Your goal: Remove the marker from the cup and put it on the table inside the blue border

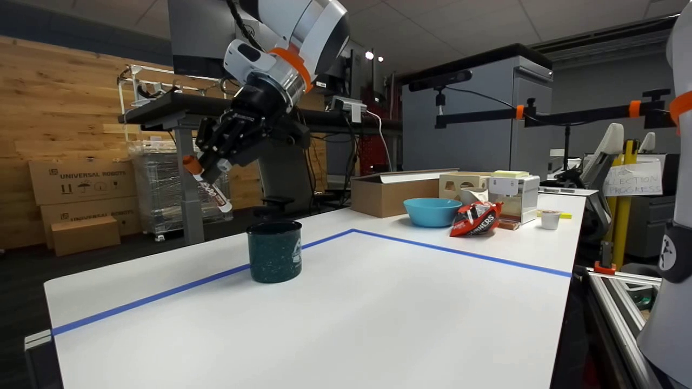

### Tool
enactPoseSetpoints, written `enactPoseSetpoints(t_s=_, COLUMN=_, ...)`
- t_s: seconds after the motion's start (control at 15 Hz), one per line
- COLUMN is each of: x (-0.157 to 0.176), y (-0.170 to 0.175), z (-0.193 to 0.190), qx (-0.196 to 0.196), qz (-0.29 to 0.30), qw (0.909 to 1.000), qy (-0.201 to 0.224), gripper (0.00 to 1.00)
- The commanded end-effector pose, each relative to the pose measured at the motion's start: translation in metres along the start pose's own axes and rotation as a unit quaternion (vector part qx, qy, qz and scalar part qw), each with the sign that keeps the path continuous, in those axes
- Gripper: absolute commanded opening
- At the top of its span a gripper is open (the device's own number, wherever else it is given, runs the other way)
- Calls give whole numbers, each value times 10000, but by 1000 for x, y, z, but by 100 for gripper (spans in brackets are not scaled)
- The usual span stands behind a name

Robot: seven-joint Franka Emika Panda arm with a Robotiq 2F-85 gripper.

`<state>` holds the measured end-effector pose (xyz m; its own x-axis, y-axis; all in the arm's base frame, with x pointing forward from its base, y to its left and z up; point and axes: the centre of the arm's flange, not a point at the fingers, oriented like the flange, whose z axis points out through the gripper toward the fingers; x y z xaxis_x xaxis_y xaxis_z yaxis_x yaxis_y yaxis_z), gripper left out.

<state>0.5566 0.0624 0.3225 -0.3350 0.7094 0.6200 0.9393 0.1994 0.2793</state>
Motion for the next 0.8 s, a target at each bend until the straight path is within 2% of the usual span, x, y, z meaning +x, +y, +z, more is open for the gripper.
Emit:
enactPoseSetpoints(t_s=0.0, x=-13, y=6, z=16, qx=372, qz=-82, qw=9993, qy=16, gripper=5)
enactPoseSetpoints(t_s=0.33, x=-36, y=5, z=35, qx=996, qz=-247, qw=9947, qy=19, gripper=5)
enactPoseSetpoints(t_s=0.73, x=-48, y=8, z=47, qx=1624, qz=-520, qw=9853, qy=-134, gripper=5)
